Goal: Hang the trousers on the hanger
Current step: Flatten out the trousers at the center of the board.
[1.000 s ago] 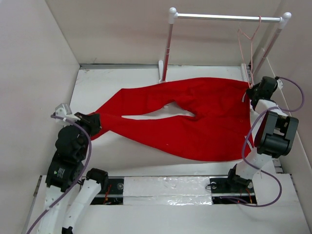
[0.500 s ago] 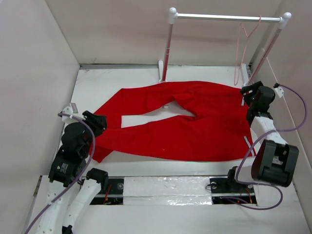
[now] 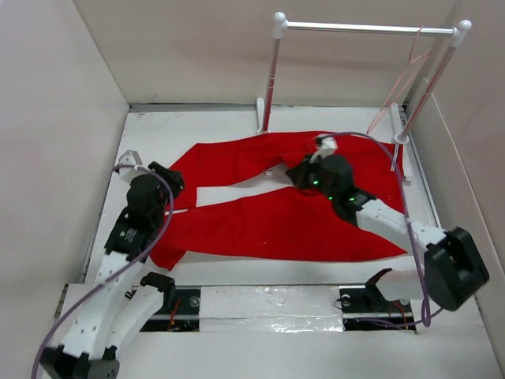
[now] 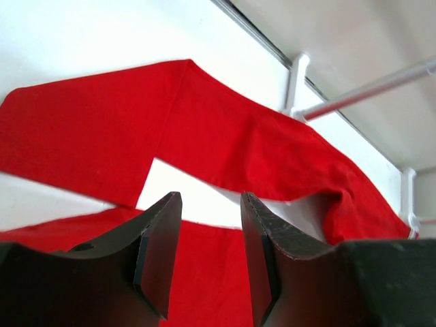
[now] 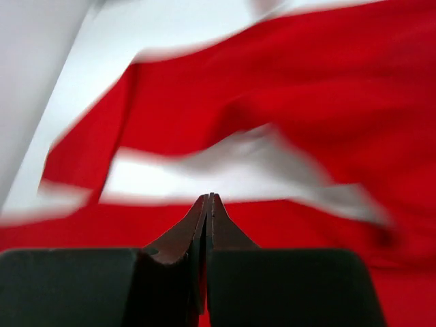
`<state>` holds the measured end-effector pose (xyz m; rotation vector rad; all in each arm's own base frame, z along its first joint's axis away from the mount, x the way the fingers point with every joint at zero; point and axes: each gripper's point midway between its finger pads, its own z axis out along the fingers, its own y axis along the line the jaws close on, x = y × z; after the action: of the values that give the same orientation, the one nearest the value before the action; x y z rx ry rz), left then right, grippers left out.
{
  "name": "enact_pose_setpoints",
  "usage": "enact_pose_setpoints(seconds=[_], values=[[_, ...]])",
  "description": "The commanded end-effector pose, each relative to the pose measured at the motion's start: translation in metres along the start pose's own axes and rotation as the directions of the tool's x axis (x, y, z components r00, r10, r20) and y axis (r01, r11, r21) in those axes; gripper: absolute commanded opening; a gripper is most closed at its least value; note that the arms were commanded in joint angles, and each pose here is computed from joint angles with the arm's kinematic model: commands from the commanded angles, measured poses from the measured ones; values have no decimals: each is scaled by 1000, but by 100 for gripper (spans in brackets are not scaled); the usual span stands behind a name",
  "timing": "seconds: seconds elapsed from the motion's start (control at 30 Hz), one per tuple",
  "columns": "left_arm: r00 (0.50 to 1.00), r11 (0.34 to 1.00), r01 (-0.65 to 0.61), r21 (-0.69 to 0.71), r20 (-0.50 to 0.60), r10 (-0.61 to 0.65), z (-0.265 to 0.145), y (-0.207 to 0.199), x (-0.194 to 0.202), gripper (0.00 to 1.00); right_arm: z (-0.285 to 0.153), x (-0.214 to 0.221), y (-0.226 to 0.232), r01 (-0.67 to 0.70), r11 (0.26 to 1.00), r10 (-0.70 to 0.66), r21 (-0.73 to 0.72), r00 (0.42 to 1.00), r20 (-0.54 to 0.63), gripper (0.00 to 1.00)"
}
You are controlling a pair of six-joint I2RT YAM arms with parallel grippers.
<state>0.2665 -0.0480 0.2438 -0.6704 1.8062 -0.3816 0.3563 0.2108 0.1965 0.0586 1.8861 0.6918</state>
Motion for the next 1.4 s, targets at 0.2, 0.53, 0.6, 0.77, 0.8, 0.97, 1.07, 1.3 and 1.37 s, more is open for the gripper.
enact_pose_setpoints(seconds=[0.2, 0.53, 0.6, 0.77, 0.8, 0.97, 1.07, 1.3, 1.37], values=[[999, 984, -42, -175, -31, 37, 111, 2, 8, 38, 8, 120, 128, 287, 881, -386, -375, 896, -220, 22], [909, 875, -339, -345, -360, 210, 150, 57, 99, 12, -14, 182, 139, 334, 843, -473, -421, 834, -285, 54], [868, 853, -402, -333, -436, 238, 147, 59, 120, 17, -15, 176, 135, 359, 840, -484, -406, 834, -264, 54], [833, 789, -461, -406, -504, 227, 137, 93, 146, 30, -21, 157, 124, 367, 850, -470, -377, 852, -231, 54], [836, 790, -455, -411, -503, 220, 137, 95, 148, 33, -23, 145, 124, 355, 858, -450, -372, 869, -206, 54], [807, 753, -494, -434, -552, 211, 133, 112, 162, 34, -34, 129, 117, 342, 866, -424, -364, 889, -173, 54], [790, 737, -515, -438, -576, 210, 124, 121, 172, 34, -37, 121, 115, 340, 870, -414, -358, 897, -154, 54], [774, 700, -545, -461, -598, 208, 123, 130, 174, 0, -44, 102, 111, 318, 882, -377, -349, 919, -116, 54], [797, 706, -528, -471, -562, 221, 132, 117, 161, 0, -43, 93, 102, 311, 892, -361, -328, 927, -103, 54]])
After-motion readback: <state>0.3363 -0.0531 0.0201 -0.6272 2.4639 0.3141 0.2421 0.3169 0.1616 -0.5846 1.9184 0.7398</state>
